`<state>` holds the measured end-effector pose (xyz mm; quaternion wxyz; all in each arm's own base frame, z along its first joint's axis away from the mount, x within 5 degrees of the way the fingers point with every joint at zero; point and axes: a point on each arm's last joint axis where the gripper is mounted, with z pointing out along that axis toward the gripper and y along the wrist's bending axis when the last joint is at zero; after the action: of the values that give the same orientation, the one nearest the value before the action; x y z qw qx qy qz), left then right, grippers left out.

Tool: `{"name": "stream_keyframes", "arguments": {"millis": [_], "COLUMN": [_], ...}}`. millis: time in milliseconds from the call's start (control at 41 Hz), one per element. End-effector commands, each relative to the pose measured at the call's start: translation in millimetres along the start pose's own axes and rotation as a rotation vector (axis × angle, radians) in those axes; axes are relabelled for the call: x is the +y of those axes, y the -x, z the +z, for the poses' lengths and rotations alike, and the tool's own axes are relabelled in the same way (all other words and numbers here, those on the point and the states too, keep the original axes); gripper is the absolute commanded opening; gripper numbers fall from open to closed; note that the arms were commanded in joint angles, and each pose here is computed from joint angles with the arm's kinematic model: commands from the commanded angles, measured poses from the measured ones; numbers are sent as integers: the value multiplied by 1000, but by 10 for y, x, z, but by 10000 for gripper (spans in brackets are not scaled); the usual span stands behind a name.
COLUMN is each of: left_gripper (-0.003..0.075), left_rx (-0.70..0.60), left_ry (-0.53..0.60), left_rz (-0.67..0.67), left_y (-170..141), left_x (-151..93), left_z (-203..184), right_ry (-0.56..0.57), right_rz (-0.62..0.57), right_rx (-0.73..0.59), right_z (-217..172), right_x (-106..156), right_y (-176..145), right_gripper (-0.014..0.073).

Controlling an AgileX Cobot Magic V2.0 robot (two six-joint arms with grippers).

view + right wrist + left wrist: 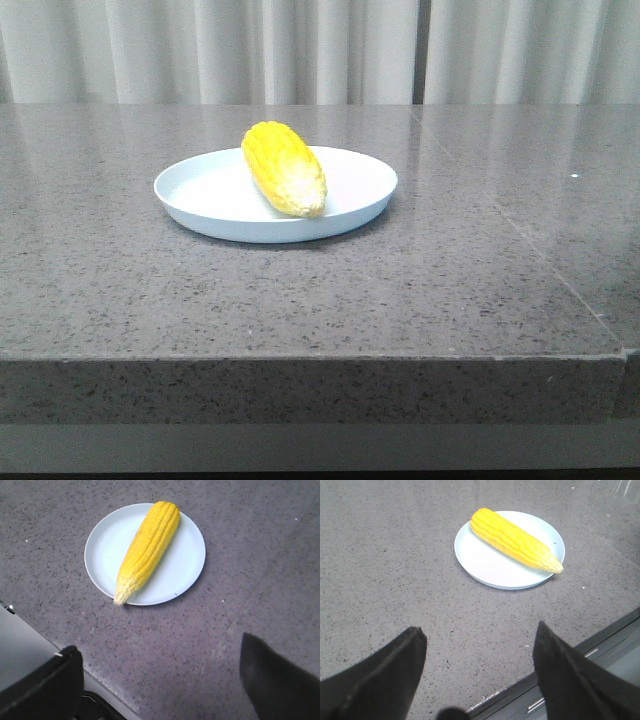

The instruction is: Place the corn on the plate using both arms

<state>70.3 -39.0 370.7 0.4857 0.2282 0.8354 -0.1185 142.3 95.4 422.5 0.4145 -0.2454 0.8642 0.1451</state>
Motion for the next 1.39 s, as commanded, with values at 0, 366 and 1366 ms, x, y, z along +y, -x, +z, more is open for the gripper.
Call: {"name": "stream_keyframes", "arguments": {"millis": [0, 366, 1366], "left_gripper": [459, 459, -20], "left_rx": [-89, -89, -87], "left_ry": [-13, -13, -13], "left_rz": [-7, -7, -7], "left_y": [124, 124, 122], "left_x": [-10, -10, -10], "left_z": [-41, -41, -41], "right_ry": [-14, -11, -10], "right_rz": [-19, -18, -20], "right_rx": [-124, -196, -227], "right_z": [-247, -620, -685], "right_x": [-12, -22, -22], "right_y": [-77, -721, -805], "right_gripper": [655, 655, 26]}}
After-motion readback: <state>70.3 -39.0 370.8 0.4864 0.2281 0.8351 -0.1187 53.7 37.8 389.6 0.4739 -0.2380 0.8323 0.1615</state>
